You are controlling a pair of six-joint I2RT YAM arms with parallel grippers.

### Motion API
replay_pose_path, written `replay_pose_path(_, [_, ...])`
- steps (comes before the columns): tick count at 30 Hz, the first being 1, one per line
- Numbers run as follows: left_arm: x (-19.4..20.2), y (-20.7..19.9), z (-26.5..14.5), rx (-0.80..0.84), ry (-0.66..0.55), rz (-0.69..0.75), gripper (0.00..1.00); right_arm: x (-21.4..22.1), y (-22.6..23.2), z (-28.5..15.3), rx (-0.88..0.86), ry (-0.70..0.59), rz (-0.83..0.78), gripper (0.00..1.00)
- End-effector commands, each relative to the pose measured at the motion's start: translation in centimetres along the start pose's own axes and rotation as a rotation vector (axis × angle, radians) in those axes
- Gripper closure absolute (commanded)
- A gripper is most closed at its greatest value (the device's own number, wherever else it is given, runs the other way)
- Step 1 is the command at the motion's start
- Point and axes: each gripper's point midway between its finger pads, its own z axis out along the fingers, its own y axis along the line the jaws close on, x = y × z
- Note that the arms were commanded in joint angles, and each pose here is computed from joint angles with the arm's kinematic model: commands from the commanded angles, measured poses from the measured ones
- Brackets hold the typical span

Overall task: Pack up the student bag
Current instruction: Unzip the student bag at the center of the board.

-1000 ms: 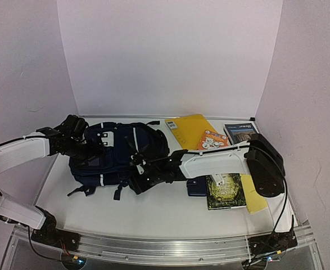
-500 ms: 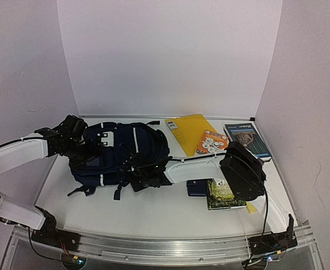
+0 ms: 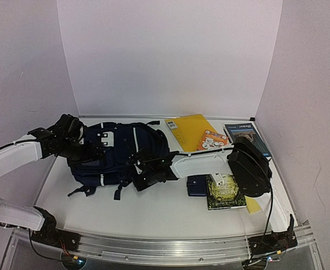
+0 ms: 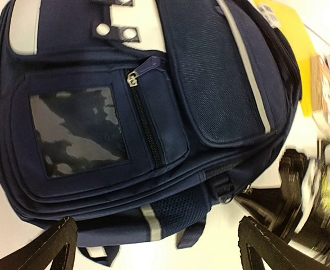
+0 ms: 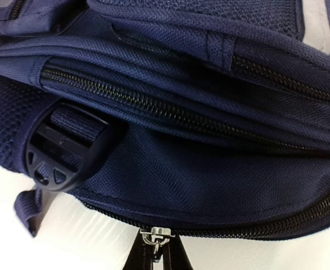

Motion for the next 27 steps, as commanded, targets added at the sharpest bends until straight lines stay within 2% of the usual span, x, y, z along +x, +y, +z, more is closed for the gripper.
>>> replay_pose_path(1, [0.0, -0.4, -1.2, 0.015, 0.008, 0.201, 0.01, -1.1, 0.8, -2.5, -0.176, 0.034, 0.000, 1.00])
replay_pose_path(5, [-0.2, -2.0, -2.0, 0.090, -0.026, 0.316, 0.09, -1.3, 1.5, -3.1, -0.289, 0.062, -0.006, 1.00])
replay_pose_path(9, [-0.8, -4.0, -3.7, 0.183, -0.085, 0.450, 0.12, -1.8, 2.1, -3.7, -0.374, 0.073, -0.005, 1.00])
replay_pose_path(12, [-1.4, -4.7, -5.5, 0.197, -0.155, 0.549, 0.14, -1.9, 1.9, -4.0, -0.422, 0.086, 0.009, 1.00])
replay_pose_path(15, [-0.9, -4.4, -5.7, 0.155, -0.169, 0.651, 0.18, -2.0, 1.3, -4.0, -0.439, 0.094, 0.035, 1.00])
replay_pose_path(24, [6.4, -6.0, 2.7, -0.025, 0.095, 1.070, 0.20, -1.6, 1.3, -3.5, -0.514, 0.139, 0.092, 1.00])
replay_pose_path(27, [6.8, -7.2, 4.6, -0.091, 0.100, 1.170, 0.23, -1.6, 1.7, -3.7, -0.539, 0.145, 0.101, 1.00])
